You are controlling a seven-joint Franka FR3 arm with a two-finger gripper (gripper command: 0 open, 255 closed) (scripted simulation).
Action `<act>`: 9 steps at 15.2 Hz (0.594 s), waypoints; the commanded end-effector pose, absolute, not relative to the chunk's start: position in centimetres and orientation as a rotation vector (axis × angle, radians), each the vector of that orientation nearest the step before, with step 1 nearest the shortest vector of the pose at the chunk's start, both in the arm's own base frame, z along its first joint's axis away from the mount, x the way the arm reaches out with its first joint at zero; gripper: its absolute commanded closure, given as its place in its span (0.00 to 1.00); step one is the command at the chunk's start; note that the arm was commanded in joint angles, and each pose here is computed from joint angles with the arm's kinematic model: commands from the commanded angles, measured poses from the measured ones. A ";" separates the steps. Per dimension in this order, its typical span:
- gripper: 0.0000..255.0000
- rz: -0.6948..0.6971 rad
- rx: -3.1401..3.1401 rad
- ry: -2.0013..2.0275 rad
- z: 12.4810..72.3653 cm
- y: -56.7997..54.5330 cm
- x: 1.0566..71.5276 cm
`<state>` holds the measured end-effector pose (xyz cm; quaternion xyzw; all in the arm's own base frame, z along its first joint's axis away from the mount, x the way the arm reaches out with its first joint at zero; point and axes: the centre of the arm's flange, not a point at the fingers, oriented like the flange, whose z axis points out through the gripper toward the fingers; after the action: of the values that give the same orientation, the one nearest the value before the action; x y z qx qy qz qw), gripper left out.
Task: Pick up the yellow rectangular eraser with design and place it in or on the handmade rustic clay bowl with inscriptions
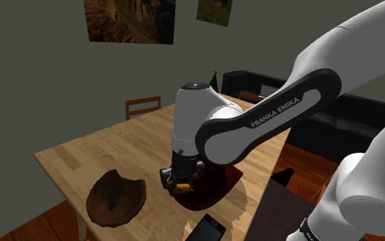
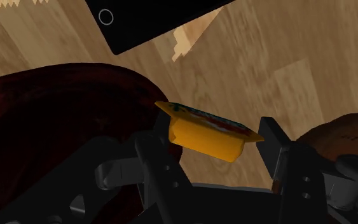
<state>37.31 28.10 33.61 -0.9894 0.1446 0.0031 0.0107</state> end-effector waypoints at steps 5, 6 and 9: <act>1.00 0.011 -3.088 0.451 35.3 29.7 39.4; 1.00 0.011 -3.088 0.451 35.3 30.5 40.5; 1.00 0.011 -3.088 0.451 35.3 32.8 43.7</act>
<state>42.56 32.29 35.44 -0.9895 0.1441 0.0038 0.0108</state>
